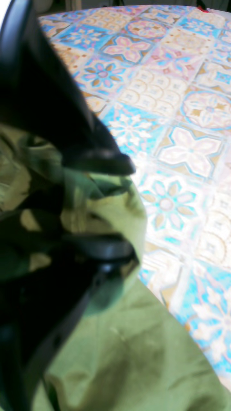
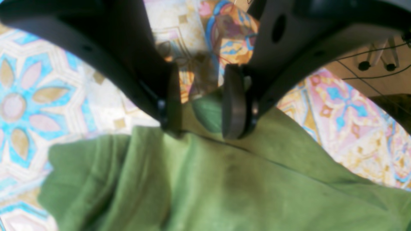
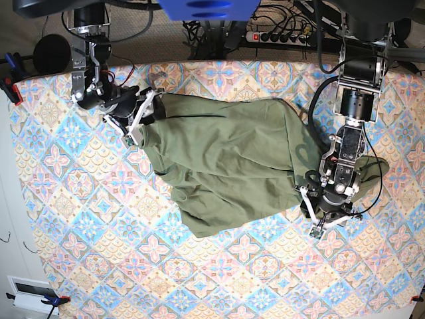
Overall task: Layout the t-shirt on the table in an organized manner, then fold the t-shirt properly
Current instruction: 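Move the left gripper to the shirt's other end and grasp it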
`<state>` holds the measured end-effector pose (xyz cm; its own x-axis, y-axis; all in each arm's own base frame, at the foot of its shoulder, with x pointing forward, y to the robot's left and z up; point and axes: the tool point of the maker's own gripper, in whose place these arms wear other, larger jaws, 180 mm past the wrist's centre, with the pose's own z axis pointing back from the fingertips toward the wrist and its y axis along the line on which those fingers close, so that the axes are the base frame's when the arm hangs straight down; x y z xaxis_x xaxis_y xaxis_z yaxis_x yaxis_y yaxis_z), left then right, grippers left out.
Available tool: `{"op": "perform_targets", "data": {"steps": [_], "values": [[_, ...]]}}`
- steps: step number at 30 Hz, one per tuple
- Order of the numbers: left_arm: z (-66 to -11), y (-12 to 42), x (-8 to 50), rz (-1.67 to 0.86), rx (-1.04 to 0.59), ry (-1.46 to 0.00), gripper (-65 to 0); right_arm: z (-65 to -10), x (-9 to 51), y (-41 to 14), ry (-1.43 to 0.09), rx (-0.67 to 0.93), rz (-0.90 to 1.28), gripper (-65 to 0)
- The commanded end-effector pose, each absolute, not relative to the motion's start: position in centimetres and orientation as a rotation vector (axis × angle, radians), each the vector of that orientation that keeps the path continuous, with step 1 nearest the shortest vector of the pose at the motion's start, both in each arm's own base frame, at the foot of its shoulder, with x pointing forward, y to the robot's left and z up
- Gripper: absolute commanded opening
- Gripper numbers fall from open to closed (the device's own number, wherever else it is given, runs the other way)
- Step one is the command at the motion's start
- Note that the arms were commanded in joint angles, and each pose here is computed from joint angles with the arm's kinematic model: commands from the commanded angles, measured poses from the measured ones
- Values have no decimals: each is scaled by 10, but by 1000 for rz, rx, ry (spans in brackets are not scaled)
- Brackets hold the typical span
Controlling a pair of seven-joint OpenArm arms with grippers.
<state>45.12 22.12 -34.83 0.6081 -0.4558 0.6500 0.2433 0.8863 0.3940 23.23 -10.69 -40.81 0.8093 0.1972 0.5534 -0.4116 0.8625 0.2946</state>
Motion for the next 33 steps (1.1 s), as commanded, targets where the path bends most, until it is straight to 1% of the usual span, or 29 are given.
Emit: {"op": "perform_targets", "data": {"steps": [1, 2, 6, 10, 15, 17, 18, 20, 23, 25, 29, 33], "values": [[-324, 227, 465, -398, 303, -892, -317, -398, 241, -108, -580, 422, 344, -449], [-323, 230, 465, -389, 303, -895, -306, -398, 241, -108, -580, 422, 344, -449], [-314, 267, 457, -237, 299, -919, -305, -398, 240, -106, -578, 426, 348, -449], [-282, 298, 428, -128, 335, -1026, -305, -398, 240, -105, -577, 426, 350, -449], [-253, 300, 386, -82, 330, -1133, -305, -398, 240, -104, -577, 429, 350, -449], [-248, 299, 369, -66, 307, -1154, -305, -398, 240, -104, -577, 429, 350, -449], [-248, 296, 362, -63, 289, -1153, -305, -398, 240, -104, -577, 429, 350, -449], [-256, 292, 348, -54, 257, -1107, -305, -399, 240, -104, -575, 429, 349, -449], [-271, 297, 327, -24, 232, -1028, -305, -398, 240, -104, -577, 429, 350, -449], [-282, 300, 314, 1, 210, -1003, -305, -398, 240, -104, -577, 429, 350, -449], [-304, 300, 301, 21, 172, -949, -305, -398, 240, -104, -577, 429, 350, -449], [-337, 306, 293, 107, 111, -883, -305, -398, 240, -104, -577, 430, 349, -449]]}}
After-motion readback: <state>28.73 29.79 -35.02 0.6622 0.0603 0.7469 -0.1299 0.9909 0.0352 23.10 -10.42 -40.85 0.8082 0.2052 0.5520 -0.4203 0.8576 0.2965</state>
